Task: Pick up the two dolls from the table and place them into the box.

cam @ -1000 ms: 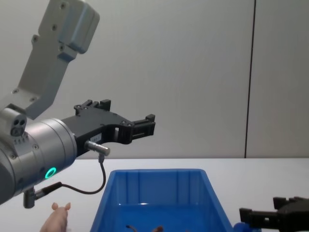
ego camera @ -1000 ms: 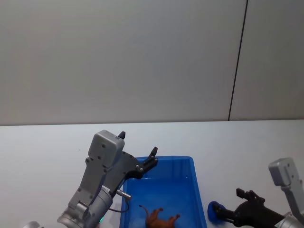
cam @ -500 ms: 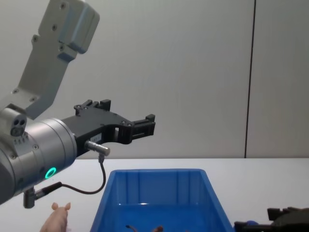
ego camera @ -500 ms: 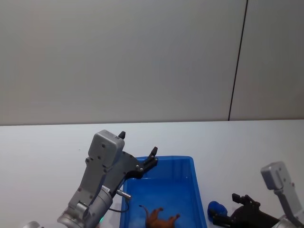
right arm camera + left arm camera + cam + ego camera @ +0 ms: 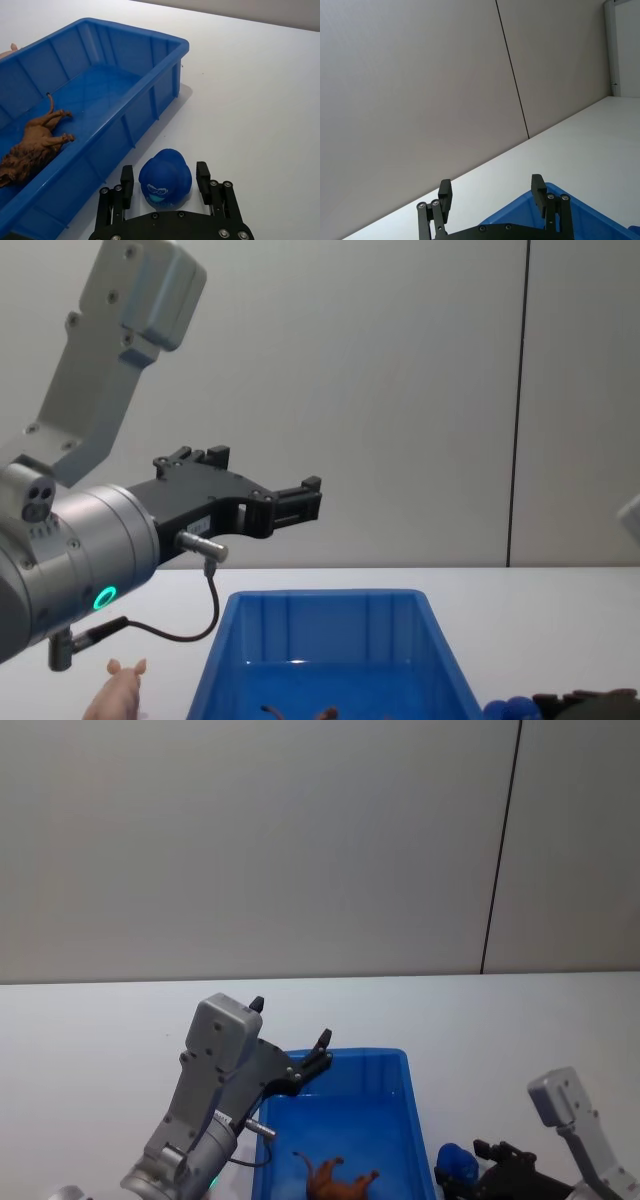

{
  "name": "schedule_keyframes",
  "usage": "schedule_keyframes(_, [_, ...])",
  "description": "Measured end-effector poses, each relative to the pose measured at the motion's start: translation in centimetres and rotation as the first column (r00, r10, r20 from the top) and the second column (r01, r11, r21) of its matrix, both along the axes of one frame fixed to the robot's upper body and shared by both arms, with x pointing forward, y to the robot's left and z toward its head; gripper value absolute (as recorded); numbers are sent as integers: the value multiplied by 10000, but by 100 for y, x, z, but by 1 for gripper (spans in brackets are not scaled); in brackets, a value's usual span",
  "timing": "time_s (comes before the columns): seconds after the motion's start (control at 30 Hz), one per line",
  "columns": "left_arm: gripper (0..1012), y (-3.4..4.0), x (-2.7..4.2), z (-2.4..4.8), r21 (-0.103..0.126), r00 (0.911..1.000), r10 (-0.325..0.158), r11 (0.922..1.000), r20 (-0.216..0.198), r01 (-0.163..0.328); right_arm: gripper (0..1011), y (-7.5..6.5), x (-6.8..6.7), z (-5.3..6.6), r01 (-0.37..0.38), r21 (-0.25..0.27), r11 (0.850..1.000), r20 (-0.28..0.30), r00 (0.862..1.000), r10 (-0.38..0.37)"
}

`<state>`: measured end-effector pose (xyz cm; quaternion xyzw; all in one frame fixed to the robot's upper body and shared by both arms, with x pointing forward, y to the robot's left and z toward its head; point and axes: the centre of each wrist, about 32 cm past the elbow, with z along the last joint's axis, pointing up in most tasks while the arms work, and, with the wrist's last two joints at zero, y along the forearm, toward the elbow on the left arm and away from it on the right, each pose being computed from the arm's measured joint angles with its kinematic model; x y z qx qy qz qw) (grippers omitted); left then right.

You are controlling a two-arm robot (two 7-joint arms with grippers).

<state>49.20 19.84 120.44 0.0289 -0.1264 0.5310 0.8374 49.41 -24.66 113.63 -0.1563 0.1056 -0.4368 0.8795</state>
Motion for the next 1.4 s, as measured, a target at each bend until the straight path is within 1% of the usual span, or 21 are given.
schedule_keyframes(0.07, [1002, 0, 0, 0, -1, 10000, 0, 10000, 0, 0, 763, 11, 6, -5, -18, -33, 10000, -8, 10000, 18])
schedule_keyframes(0.1, [1001, 0, 0, 0, -1, 10000, 0, 10000, 0, 0, 707, 15, 9, -6, -24, -49, 10000, -7, 10000, 24])
schedule_keyframes(0.17, [1001, 0, 0, 0, -1, 10000, 0, 10000, 0, 0, 675, 23, 11, -8, -37, -65, 10000, -5, 10000, 37])
schedule_keyframes(0.23, [1002, 0, 0, 0, 0, 10000, 0, 10000, 0, 0, 578, 35, 16, -7, -53, -86, 9999, 10, 10000, 53])
schedule_keyframes(0.27, [1002, 0, 0, 0, 0, 10000, 0, 10000, 1, 0, 551, 38, 17, -7, -55, -99, 9999, 19, 10000, 55])
schedule_keyframes(0.33, [1002, 0, 0, 0, -1, 10000, 0, 10000, 0, 0, 551, 48, 18, -6, -63, -120, 9999, 49, 10000, 64])
schedule_keyframes(0.4, [1001, 0, 0, 0, -1, 10000, 0, 10000, 0, 0, 514, 52, 19, -6, -58, -139, 9999, 79, 10000, 59])
schedule_keyframes(0.5, [1002, 0, 0, 0, -1, 10000, 0, 10000, 0, 0, 493, 61, 18, 1, -43, -173, 9998, 199, 9998, 46])
schedule_keyframes(0.73, [1002, 0, 0, 0, 0, 10000, 0, 10000, 0, 0, 441, 87, 13, 67, 33, -194, 9998, 780, 9970, -18])
schedule_keyframes(0.97, [1002, 0, 0, 0, 0, 10000, 1, 10000, 0, -1, 403, 116, 15, 187, 94, -99, 9999, 1576, 9875, -77])
schedule_keyframes(1.0, [1001, 0, 0, 0, 0, 10000, 0, 10000, 1, 0, 390, 125, 19, 228, 81, -54, 10000, 1790, 9838, -70])
schedule_keyframes(1.07, [1002, 0, 0, 0, 0, 10000, 0, 10000, 0, 0, 383, 136, 25, 268, 60, -10, 10000, 1968, 9804, -57])
schedule_keyframes(1.1, [1002, 0, 0, 0, -1, 10000, 0, 10000, 0, 0, 371, 148, 33, 314, 21, 48, 10000, 2183, 9759, -31])
schedule_keyframes(1.23, [1002, 0, 0, 0, 0, 10000, 1, 10000, 1, -1, 350, 191, 67, 454, -170, 209, 9996, 2698, 9629, 108])
schedule_keyframes(1.27, [1002, 0, 0, 0, 0, 10000, 0, 10000, 1, 0, 347, 212, 84, 512, -286, 275, 9992, 2882, 9574, 195])
schedule_keyframes(1.37, [1002, 0, 0, 0, 0, 10000, 0, 10000, 0, 0, 333, 243, 108, 579, -479, 358, 9982, 3066, 9512, 346])
schedule_keyframes(1.4, [1002, 0, 0, 0, 0, 10000, 0, 10000, 0, 0, 321, 268, 126, 620, -609, 420, 9973, 3163, 9476, 446])
